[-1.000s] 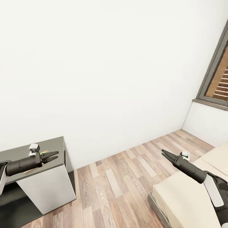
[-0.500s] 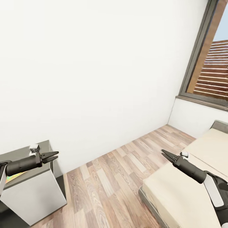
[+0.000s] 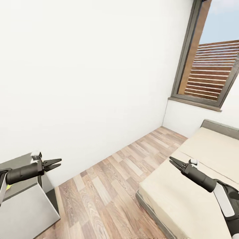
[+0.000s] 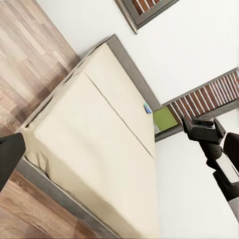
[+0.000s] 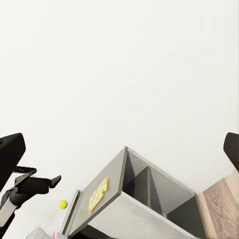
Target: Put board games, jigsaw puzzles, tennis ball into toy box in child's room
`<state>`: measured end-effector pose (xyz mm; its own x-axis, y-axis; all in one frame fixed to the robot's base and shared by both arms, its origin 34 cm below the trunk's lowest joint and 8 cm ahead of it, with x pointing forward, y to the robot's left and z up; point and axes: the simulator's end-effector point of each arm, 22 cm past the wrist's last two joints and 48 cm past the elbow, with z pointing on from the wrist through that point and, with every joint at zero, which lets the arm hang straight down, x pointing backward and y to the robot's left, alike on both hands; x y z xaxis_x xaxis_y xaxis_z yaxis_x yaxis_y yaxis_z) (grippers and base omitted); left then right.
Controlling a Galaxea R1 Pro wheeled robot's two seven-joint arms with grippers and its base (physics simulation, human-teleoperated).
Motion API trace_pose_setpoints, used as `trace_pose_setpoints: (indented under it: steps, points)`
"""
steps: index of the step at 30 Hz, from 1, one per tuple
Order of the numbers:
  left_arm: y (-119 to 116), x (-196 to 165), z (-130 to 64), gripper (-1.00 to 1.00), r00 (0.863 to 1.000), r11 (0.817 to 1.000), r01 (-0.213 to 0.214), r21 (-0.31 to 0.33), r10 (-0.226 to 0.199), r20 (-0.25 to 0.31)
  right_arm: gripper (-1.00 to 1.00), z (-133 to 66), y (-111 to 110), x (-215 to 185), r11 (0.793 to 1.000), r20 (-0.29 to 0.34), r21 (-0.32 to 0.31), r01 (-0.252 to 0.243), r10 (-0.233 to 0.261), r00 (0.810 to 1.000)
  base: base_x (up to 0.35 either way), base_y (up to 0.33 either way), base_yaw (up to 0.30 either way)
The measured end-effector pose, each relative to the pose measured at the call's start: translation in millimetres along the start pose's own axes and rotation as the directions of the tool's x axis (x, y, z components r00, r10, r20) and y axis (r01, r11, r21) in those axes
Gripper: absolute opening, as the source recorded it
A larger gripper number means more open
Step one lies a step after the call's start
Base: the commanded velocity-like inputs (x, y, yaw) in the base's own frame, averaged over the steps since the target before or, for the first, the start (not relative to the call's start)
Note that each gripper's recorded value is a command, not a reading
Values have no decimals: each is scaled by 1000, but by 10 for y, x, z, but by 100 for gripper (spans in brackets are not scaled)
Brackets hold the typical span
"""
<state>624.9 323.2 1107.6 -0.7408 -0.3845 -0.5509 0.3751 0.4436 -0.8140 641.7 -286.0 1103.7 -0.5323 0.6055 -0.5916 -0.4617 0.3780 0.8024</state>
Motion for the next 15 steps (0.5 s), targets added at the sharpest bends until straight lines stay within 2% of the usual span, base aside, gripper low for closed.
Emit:
trace_pose_setpoints:
  steps: [15]
  points:
    - [37, 17, 13, 100, 1000, 1000, 6, -4, -6, -4, 100, 1, -37, 22, 1000, -3, 5, -5, 5, 1000, -5, 0, -258]
